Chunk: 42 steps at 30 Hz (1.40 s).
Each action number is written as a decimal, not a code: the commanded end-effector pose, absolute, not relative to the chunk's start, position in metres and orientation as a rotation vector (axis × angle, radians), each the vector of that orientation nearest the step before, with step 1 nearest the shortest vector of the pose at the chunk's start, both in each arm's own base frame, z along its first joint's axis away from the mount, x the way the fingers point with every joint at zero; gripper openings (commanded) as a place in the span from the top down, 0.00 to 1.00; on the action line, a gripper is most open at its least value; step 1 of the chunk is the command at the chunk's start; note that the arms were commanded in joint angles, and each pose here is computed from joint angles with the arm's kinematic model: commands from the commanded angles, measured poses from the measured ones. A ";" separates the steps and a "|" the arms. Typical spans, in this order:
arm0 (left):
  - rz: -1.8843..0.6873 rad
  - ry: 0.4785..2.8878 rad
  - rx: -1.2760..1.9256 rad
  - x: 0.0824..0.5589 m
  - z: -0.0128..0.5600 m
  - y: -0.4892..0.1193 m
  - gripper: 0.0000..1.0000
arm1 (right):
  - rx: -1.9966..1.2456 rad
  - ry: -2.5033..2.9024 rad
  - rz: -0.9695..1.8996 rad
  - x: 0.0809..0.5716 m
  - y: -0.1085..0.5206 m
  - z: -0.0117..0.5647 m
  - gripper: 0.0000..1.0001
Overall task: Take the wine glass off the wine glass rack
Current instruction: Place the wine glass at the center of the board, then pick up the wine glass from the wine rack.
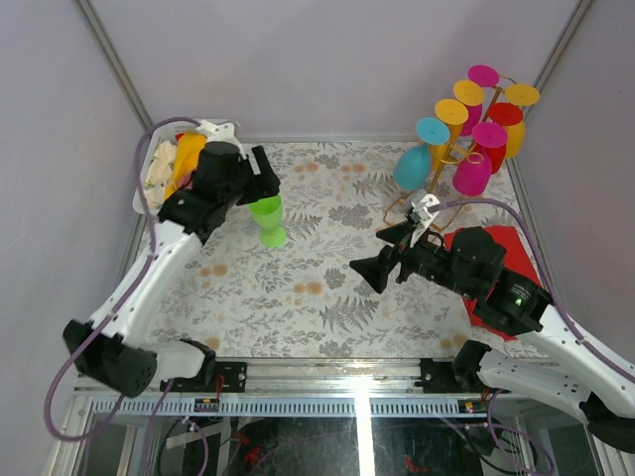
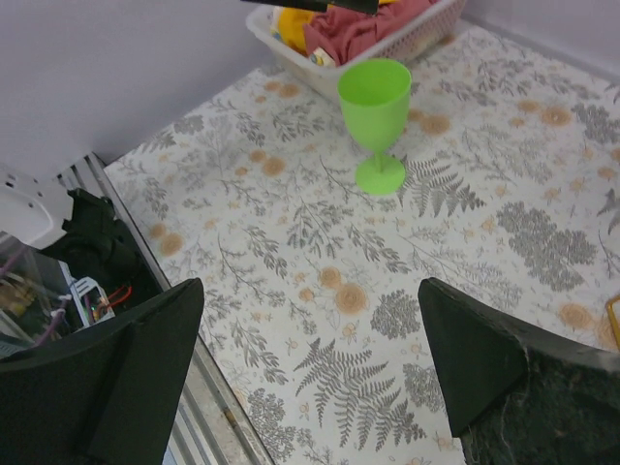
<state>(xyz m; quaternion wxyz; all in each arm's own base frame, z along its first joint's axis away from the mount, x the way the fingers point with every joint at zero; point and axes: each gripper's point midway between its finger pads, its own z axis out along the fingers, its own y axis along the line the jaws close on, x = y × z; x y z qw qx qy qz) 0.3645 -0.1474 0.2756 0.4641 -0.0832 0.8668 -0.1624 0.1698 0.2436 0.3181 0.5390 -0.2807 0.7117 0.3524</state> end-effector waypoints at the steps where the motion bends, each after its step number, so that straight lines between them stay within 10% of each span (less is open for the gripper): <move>1: -0.464 2.025 -0.239 0.338 0.309 -0.136 0.10 | -0.702 1.516 0.937 0.157 0.250 0.383 0.01; 8: -0.481 1.932 -0.313 0.303 0.329 -0.115 0.00 | -0.704 1.191 0.963 0.147 0.247 0.473 0.01; 21: -0.572 1.849 -0.275 0.261 0.345 -0.108 0.00 | -0.474 1.597 0.058 0.293 0.203 0.466 0.01; 42: -0.561 1.866 -0.284 0.246 0.339 -0.101 0.00 | 0.222 1.859 0.154 0.331 -0.035 0.422 0.00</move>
